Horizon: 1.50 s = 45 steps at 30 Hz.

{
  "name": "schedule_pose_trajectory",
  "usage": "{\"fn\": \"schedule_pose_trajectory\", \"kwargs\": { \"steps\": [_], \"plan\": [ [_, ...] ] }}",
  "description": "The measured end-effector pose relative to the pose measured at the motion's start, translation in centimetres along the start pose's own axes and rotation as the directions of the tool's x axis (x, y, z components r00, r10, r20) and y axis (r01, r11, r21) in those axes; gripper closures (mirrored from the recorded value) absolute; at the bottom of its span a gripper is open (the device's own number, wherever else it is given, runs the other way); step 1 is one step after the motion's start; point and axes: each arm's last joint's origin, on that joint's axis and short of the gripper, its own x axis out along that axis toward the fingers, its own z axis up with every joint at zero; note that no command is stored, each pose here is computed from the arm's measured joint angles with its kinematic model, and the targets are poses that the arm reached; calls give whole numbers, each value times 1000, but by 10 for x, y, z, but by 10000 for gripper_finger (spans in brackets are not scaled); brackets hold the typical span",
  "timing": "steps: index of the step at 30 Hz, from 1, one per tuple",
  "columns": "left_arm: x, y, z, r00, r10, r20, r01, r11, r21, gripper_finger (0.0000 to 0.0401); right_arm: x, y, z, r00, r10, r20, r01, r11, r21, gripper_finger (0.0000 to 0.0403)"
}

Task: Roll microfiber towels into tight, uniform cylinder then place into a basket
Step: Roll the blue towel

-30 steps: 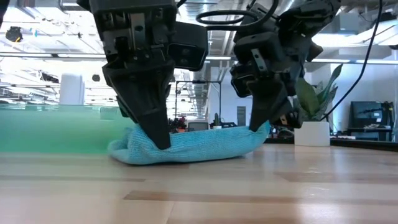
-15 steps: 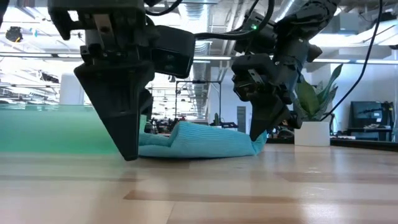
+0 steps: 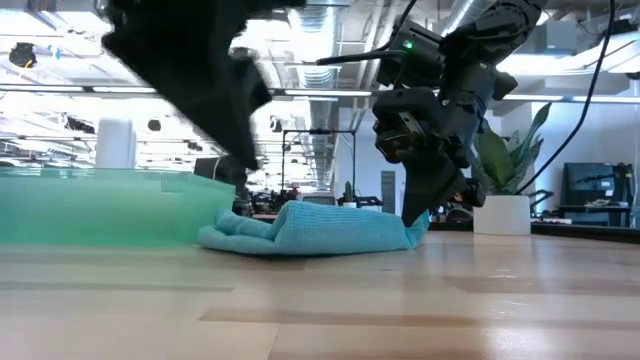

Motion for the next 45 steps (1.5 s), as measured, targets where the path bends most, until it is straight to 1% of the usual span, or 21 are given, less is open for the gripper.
{"fn": "schedule_pose_trajectory", "kwargs": {
  "steps": [3, 5, 7, 12, 16, 18, 21, 24, 27, 29, 34, 39, 45],
  "plan": [
    [9, -14, 8, 990, -36, 133, 21, 994, 111, 333, 0, 0, 0, 1000, -6, 6, 6, 1000, -2, 394],
    [19, -15, 7, 988, -38, 148, 15, 988, 153, 333, 0, 0, 0, 1000, -7, 7, 7, 1000, -2, 394],
    [30, -11, 6, 989, -23, 148, -1, 988, 157, 334, 0, 0, 0, 1000, -12, 1, 12, 1000, 0, 394],
    [49, 7, 3, 992, 67, 110, -81, 989, 124, 334, 0, -1, -1, 1000, -14, -6, 14, 1000, 1, 394],
    [49, 18, 6, 987, 117, 111, -126, 989, 81, 334, 0, 0, -1, 1000, -13, -7, 13, 1000, 1, 394],
    [49, 20, 4, 982, 159, 100, -165, 984, 61, 334, 0, 0, -1, 1000, -12, -8, 12, 1000, 1, 394],
    [48, 22, 2, 978, 195, 80, -198, 980, 32, 334, 0, 0, -1, 1000, -12, -9, 12, 1000, 1, 394],
    [48, 25, -6, 962, 271, 27, -271, 963, -4, 334, 0, 0, -1, 1000, -12, -9, 12, 1000, 1, 394],
    [48, 28, -9, 941, 339, 14, -338, 940, -37, 334, 0, -1, -2, 1000, -16, -14, 16, 1000, -1, 394],
    [47, 30, -10, 930, 367, 5, -366, 929, -49, 334, 0, 0, -3, 1000, -22, -22, 22, 1000, -4, 394],
    [48, 35, -16, 920, 390, -37, -392, 915, -98, 334, 2, 3, -8, 999, -25, -37, 24, 999, -20, 393],
    [51, 49, -28, 904, 418, -92, -428, 887, -174, 334, 4, 9, -15, 998, -21, -51, 19, 999, -45, 389],
    [52, 56, -30, 903, 415, -109, -429, 885, -180, 334, 4, 8, -17, 997, -37, -69, 34, 998, -46, 393]
  ]
}}
